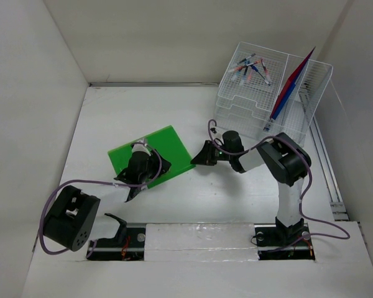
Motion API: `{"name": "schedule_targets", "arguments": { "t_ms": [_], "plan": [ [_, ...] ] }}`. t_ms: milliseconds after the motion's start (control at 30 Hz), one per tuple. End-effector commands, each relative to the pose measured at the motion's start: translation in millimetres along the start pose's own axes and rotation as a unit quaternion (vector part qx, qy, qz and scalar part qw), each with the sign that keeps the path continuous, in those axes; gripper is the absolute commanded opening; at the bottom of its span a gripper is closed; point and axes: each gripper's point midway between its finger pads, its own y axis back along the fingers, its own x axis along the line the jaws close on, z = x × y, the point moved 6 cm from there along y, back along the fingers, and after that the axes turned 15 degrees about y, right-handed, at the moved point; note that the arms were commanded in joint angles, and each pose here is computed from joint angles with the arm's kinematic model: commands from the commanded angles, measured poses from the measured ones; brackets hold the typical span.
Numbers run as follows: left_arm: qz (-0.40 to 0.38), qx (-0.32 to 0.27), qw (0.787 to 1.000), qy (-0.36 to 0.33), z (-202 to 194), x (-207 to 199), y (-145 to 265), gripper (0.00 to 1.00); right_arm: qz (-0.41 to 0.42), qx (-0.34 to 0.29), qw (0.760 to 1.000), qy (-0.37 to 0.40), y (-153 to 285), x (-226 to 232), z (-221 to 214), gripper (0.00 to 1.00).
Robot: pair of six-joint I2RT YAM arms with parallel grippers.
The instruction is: Organize the desk
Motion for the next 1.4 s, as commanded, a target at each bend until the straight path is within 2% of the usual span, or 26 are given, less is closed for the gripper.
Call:
{"name": "schedule_targets", "arguments": {
  "t_ms": [0, 167, 400, 567, 733, 967, 1100, 1200, 1300, 1333, 1367],
  "plan": [
    [-0.028, -0.003, 1.0, -0.003, 6.8, -15.4, -3.7, 0.42, 0.034, -0.014, 0.999, 0.014, 4.7, 12.9, 3.0, 0.21],
    [-0.043, -0.004, 0.999, 0.0, 7.1, -19.3, -1.5, 0.42, 0.036, -0.022, 0.999, 0.016, 4.1, 19.3, 7.2, 0.0],
    [-0.083, -0.052, 0.995, -0.015, 29.2, -47.3, 15.9, 0.46, 0.028, -0.061, 0.997, 0.038, 24.8, 37.0, 30.6, 0.0],
    [-0.093, -0.073, 0.993, -0.012, 37.6, -56.1, 31.4, 0.64, 0.008, -0.089, 0.995, 0.047, 53.0, 45.9, 42.8, 0.0],
    [-0.084, -0.094, 0.992, 0.004, 39.6, -49.5, 46.4, 0.76, -0.029, -0.101, 0.994, 0.042, 75.1, 36.3, 44.4, 0.0],
    [-0.024, -0.107, 0.994, 0.018, 33.7, -19.9, 62.4, 0.8, -0.043, -0.125, 0.991, 0.035, 96.7, 32.3, 46.9, 0.0],
    [-0.015, -0.095, 0.995, 0.036, 24.9, -9.0, 67.2, 0.81, -0.045, -0.14, 0.989, 0.033, 106.3, 35.1, 54.0, 0.0],
    [-0.042, -0.067, 0.995, 0.055, 16.8, -14.5, 68.0, 0.82, -0.058, -0.144, 0.987, 0.029, 108.5, 35.3, 56.3, 0.0],
    [-0.1, -0.025, 0.99, 0.091, 2.0, -29.0, 66.1, 0.86, -0.05, -0.153, 0.987, 0.016, 106.1, 38.7, 57.4, 0.0],
    [-0.139, 0.002, 0.985, 0.106, -8.0, -40.0, 63.0, 0.92, -0.036, -0.157, 0.987, 0.019, 99.7, 46.5, 58.5, 0.0],
    [-0.148, 0.0, 0.982, 0.116, -6.6, -44.2, 60.4, 0.93, -0.035, -0.159, 0.986, 0.021, 99.5, 47.3, 60.2, 0.0]
  ]
}}
